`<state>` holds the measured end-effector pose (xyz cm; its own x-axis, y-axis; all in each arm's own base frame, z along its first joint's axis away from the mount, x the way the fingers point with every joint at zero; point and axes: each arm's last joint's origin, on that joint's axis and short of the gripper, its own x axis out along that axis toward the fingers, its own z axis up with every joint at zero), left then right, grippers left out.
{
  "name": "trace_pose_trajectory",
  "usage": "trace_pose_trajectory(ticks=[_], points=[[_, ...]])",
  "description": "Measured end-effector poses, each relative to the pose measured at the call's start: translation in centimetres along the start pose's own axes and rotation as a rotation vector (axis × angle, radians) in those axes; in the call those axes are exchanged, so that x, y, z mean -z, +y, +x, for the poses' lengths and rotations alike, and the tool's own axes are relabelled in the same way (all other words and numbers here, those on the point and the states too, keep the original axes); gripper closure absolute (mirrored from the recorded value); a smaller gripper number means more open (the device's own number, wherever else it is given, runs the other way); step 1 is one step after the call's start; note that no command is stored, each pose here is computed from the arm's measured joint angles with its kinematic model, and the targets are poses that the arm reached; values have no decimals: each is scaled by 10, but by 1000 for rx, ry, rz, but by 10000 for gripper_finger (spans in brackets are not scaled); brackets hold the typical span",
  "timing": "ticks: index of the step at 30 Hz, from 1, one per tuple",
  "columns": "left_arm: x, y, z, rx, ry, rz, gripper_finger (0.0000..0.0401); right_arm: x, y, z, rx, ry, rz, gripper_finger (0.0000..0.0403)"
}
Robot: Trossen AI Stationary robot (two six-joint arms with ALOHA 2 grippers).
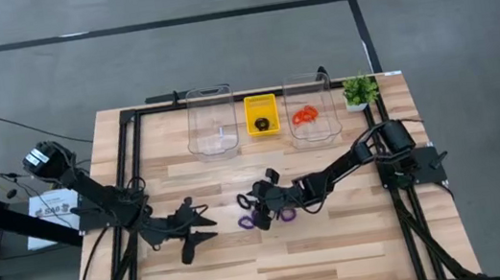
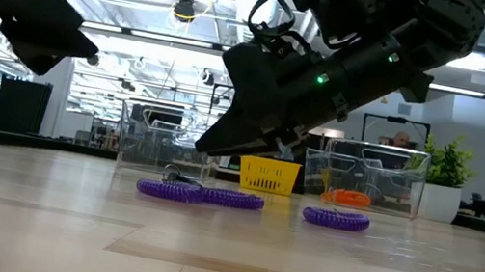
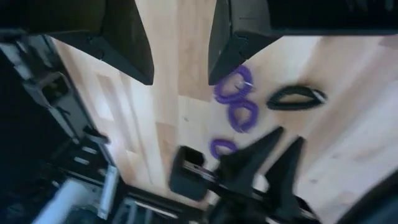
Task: Sort spring keychains
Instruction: Put the black spring keychain into the yellow bin
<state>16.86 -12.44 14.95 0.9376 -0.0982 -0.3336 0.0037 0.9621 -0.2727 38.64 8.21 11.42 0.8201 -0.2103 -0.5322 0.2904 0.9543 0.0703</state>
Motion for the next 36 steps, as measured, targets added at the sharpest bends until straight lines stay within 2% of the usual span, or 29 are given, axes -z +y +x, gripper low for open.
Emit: trace_pose_trajectory(ticks=[6, 14, 21, 28, 36], points=[[8, 4, 6, -115, -12, 34, 251, 0, 0, 0, 10, -3, 8, 301], [17, 16, 20, -222, -2, 50, 251, 21, -8, 29, 5, 26, 20, 301], [16, 15, 20, -212, -5, 37, 251, 25, -11, 51, -27, 49, 57, 301], [16, 15, 20, -207, -7, 33, 251, 25, -9, 53, -7, 83, 41, 306], [16, 15, 20, -205, -9, 31, 251, 26, -10, 53, 16, 88, 62, 370]])
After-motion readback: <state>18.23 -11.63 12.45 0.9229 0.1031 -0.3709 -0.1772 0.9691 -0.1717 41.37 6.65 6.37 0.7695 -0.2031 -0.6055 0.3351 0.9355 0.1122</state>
